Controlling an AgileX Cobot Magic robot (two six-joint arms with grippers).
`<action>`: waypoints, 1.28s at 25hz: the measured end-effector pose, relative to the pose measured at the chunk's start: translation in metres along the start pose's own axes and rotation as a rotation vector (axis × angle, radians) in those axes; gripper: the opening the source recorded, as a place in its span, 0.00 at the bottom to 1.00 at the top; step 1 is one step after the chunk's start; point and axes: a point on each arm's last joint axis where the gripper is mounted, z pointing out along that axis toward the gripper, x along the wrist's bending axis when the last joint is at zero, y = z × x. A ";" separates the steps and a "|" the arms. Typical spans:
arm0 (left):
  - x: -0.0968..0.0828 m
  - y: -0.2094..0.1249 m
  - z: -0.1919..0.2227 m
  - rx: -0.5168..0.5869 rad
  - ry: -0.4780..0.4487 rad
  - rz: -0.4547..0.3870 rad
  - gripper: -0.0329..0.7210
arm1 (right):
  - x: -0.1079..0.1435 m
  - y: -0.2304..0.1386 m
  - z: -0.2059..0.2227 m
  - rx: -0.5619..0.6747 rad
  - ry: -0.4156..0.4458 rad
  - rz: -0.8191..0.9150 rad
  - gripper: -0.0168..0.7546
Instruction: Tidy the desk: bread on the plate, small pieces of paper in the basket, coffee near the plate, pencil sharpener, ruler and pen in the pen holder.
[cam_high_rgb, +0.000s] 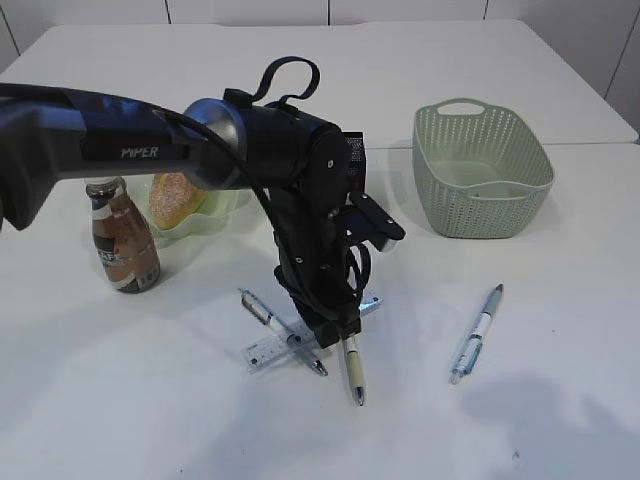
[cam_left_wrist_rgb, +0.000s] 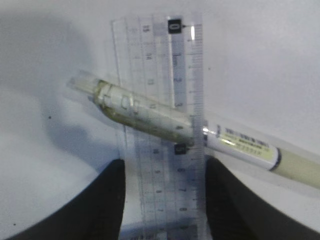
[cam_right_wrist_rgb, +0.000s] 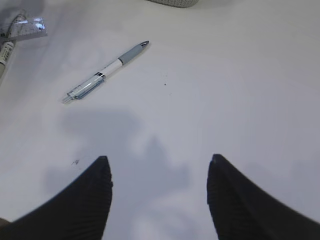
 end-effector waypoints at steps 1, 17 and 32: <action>0.000 0.000 0.000 0.000 0.000 0.000 0.50 | 0.000 0.000 0.000 0.000 0.000 0.000 0.64; 0.001 0.007 -0.038 -0.114 0.033 0.000 0.35 | 0.000 0.000 0.000 -0.004 0.001 0.000 0.64; 0.000 0.038 -0.152 -0.768 0.072 -0.125 0.35 | 0.001 0.003 0.000 -0.037 0.012 -0.001 0.64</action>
